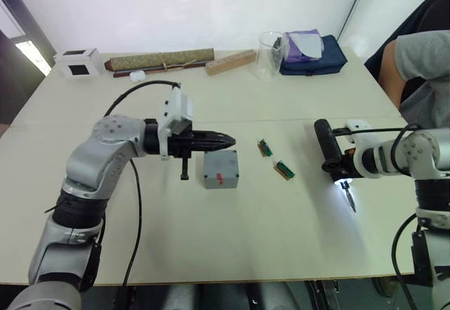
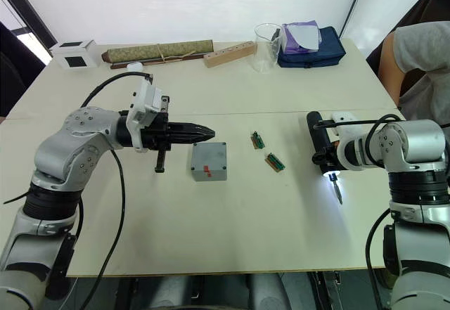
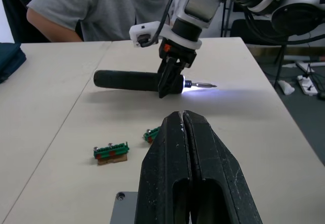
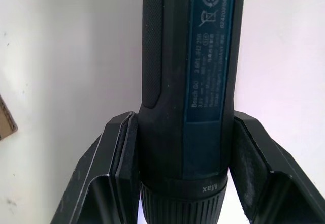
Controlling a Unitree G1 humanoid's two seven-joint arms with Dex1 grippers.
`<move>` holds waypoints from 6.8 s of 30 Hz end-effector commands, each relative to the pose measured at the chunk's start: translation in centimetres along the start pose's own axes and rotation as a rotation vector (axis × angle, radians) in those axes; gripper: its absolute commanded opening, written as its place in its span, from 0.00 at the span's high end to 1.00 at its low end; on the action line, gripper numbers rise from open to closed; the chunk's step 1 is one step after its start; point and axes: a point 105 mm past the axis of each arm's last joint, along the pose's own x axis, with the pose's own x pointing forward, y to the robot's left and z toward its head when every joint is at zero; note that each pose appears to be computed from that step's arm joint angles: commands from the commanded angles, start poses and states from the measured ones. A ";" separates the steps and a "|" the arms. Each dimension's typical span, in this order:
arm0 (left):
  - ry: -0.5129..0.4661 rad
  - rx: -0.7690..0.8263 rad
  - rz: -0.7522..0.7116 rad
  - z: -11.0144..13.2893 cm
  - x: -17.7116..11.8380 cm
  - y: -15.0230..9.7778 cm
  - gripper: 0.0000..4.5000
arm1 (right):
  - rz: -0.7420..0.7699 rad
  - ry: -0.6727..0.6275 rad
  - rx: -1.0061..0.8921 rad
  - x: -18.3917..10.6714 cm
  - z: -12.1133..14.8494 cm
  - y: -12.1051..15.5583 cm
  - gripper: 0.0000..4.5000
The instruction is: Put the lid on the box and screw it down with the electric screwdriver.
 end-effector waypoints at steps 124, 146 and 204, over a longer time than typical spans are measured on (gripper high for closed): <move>0.190 0.040 0.060 -3.3 -1.0 0.5 1.00 | 0.303 -0.632 -0.422 0.1 -0.5 10.9 0.00; 0.187 0.028 0.094 -3.7 -1.0 0.4 1.00 | 0.298 -0.637 -0.400 1.3 0.3 10.6 0.11; 0.274 -0.029 0.234 -6.1 -4.3 1.3 1.00 | 0.643 -0.613 -0.680 -2.4 3.8 22.6 1.00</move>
